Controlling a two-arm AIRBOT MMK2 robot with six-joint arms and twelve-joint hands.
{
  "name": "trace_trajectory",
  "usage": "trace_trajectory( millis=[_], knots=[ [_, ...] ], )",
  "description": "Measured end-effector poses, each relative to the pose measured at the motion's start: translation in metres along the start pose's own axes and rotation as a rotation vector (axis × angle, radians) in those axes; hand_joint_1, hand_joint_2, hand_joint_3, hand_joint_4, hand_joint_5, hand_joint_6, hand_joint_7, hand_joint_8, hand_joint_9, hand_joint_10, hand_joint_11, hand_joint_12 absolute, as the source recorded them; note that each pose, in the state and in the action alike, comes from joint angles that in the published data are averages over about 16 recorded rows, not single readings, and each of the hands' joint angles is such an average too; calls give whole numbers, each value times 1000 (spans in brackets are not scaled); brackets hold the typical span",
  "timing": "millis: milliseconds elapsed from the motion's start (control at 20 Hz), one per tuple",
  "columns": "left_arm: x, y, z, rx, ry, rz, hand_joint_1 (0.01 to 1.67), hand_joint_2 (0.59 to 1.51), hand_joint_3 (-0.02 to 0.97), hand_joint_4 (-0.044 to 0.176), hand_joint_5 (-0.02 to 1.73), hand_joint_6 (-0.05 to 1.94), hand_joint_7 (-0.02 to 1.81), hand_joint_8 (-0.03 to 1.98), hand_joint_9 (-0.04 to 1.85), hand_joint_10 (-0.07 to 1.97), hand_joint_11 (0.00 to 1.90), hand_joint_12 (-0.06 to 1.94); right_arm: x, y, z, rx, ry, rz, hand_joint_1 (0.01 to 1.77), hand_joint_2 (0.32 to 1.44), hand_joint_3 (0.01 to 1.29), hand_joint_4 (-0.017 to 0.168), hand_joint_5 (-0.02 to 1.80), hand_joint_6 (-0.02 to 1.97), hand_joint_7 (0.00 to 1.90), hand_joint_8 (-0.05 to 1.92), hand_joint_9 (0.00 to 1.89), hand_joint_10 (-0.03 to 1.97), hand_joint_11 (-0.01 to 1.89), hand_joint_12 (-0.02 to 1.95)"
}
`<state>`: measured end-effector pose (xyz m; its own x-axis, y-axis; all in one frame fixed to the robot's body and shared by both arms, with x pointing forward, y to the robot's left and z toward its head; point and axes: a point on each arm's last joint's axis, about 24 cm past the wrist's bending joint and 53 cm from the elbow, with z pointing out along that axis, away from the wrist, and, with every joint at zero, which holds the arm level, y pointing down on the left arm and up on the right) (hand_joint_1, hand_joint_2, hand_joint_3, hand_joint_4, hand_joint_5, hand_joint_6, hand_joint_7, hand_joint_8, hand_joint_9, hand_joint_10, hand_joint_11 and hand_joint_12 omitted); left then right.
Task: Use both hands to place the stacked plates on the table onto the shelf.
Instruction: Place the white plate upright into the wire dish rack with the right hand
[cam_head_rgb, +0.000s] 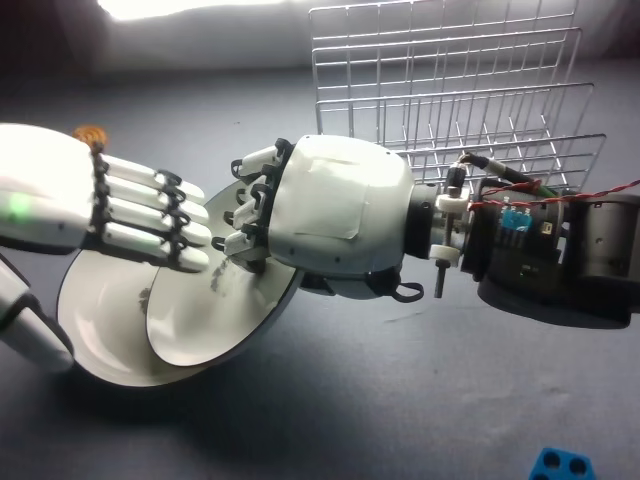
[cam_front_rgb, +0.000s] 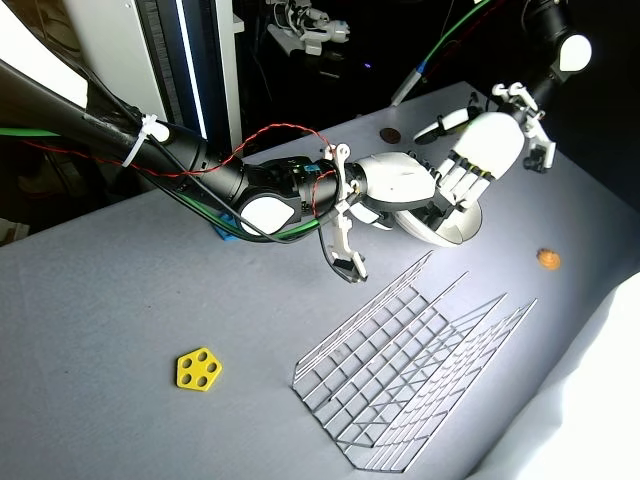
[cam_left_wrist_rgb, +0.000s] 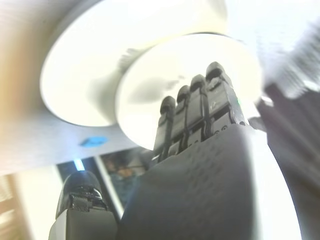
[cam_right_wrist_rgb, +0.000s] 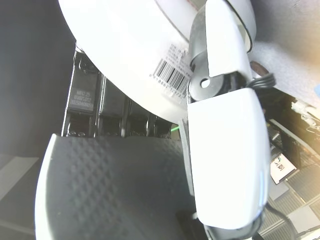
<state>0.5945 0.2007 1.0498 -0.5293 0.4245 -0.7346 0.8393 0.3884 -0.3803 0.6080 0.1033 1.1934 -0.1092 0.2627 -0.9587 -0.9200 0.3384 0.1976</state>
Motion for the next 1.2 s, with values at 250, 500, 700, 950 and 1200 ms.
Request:
trace_trajectory(
  millis=[250,500,700,950,1200],
  knots=[
    [-10,6,-17,-32,-24,2,15,1035,18,0,70,19,52,-4,25,8,20,30,-7,5,-3,-9,-8,7,1249,1017,12,7,879,770,936,806,1050,569,646,1227],
    [-12,12,-35,-66,-30,-10,14,1039,18,1,71,19,56,-4,31,8,22,30,-18,15,-6,-21,-15,16,1249,1018,12,13,916,770,981,779,1139,301,658,1203],
    [-12,18,-49,-95,-34,-29,14,1042,18,1,72,19,56,-4,37,9,25,29,-32,24,-9,-26,-24,26,1250,1017,12,15,948,770,1017,768,1166,257,673,1202],
    [-12,27,-67,-141,-38,-59,14,1046,18,1,73,19,54,-4,40,9,29,30,-58,34,-16,-17,-44,53,1250,1016,12,16,980,770,1050,766,1181,214,686,1200],
    [-12,33,-82,-181,-41,-84,14,1047,18,1,73,19,52,-4,42,9,30,29,-94,37,-28,16,-69,121,1250,1014,11,15,996,775,1065,775,1180,173,689,1198]
  ],
)
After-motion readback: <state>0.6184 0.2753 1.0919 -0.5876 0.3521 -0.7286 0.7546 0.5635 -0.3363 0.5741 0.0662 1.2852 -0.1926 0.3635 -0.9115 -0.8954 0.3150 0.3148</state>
